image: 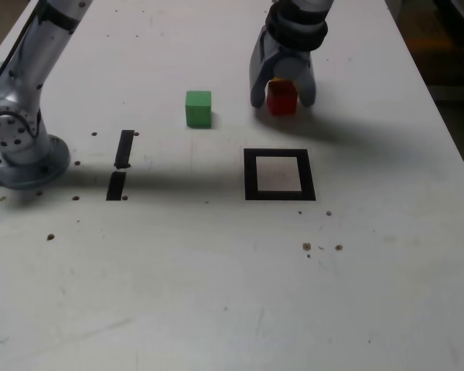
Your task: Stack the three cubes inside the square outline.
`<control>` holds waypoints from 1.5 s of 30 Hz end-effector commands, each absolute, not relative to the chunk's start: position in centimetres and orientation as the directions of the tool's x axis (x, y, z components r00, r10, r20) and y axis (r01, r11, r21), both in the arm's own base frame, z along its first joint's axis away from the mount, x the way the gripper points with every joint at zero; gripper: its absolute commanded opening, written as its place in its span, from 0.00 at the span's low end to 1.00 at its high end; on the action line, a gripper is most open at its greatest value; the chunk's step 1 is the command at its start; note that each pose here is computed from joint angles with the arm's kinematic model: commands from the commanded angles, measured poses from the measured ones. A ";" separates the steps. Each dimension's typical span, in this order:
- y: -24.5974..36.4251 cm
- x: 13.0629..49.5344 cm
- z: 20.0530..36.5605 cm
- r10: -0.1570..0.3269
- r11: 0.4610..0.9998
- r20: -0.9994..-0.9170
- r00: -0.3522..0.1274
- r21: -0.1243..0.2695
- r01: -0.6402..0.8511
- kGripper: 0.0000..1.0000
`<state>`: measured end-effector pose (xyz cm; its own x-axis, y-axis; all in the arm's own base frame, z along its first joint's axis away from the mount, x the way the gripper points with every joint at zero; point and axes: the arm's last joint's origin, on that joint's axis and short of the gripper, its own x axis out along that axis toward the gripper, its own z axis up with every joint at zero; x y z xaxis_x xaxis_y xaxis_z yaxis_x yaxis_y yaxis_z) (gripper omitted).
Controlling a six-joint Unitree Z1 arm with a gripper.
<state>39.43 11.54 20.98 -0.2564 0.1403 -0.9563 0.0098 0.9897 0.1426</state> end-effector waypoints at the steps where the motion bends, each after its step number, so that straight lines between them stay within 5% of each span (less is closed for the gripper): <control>1: 11.6 39.3 21.3 0.143 0.989 -0.957 -0.251 0.146 0.007 0.29; 9: 11.3 39.1 22.1 0.130 0.991 -0.960 -0.249 0.132 0.012 0.20; 14: 9.1 38.3 25.4 0.130 0.992 -0.963 -0.236 0.127 0.026 0.19; 21: 2.6 36.8 29.3 0.098 0.995 -0.980 -0.175 0.090 0.053 0.19; 29: -2.2 36.2 27.5 0.057 0.997 -0.978 -0.198 0.046 0.056 0.19; 45: -2.8 36.6 23.2 0.061 0.997 -0.978 -0.201 0.052 0.053 0.19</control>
<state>36.58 -2.74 23.31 -0.2000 0.0587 -0.9780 0.0519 0.9974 0.0493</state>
